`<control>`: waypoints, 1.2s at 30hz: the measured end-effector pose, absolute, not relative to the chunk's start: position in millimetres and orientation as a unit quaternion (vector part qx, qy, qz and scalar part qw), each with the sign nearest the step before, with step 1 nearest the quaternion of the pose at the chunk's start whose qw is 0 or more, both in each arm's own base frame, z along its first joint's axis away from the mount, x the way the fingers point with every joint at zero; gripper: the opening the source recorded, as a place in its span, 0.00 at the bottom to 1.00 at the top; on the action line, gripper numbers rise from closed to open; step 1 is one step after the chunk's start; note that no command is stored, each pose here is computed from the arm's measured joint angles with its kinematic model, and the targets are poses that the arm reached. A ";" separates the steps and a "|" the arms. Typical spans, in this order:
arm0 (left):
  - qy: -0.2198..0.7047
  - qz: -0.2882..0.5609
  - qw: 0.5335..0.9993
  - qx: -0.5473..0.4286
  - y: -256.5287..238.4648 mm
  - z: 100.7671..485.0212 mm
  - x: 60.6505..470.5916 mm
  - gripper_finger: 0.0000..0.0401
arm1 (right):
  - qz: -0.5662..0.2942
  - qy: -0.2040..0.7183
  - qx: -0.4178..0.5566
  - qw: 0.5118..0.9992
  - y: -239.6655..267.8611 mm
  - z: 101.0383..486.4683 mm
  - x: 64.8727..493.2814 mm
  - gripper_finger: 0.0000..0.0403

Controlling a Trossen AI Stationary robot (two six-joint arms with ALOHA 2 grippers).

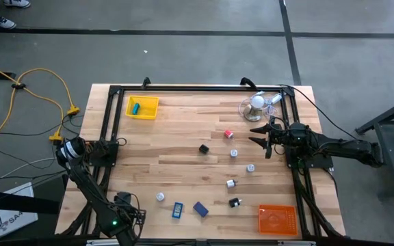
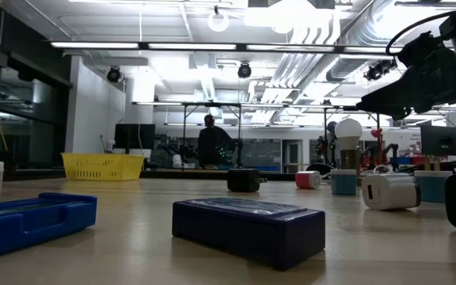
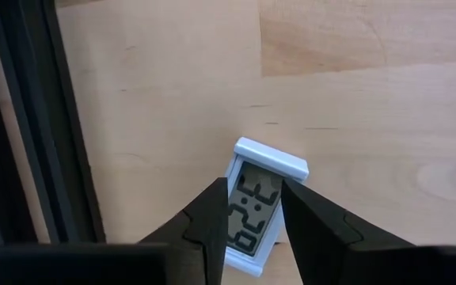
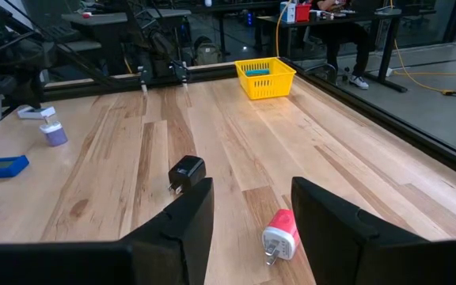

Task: Pick & Place Office items
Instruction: Put the white digital timer into the yellow bin

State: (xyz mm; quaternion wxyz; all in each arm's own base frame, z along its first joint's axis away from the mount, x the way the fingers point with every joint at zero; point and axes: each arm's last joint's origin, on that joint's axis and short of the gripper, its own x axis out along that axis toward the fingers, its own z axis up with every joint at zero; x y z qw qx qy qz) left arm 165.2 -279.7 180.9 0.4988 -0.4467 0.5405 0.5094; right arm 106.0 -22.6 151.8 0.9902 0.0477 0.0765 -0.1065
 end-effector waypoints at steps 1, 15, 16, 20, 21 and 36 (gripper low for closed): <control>0.541 0.509 0.500 -0.446 -279.6 180.8 165.2 0.30 | -0.107 0.077 0.048 0.990 -22.7 151.6 106.0 0.39; 0.537 0.499 0.514 -0.446 -282.9 179.9 162.1 0.46 | -0.107 0.077 0.048 0.990 -22.6 151.7 106.0 0.39; 0.538 0.497 0.515 -0.446 -283.6 178.9 162.7 0.46 | -0.107 0.077 0.048 0.990 -22.6 151.6 106.0 0.39; 0.540 0.494 0.516 -0.446 -287.4 171.9 164.0 0.46 | -0.107 0.077 0.048 0.990 -22.6 151.7 106.0 0.39; 0.540 0.494 0.517 -0.444 -288.3 170.8 163.0 0.46 | -0.106 0.077 0.048 0.990 -22.6 151.7 106.0 0.39; 0.539 0.494 0.534 -0.425 -296.0 158.7 155.1 0.46 | -0.106 0.077 0.048 0.990 -22.6 151.7 106.0 0.39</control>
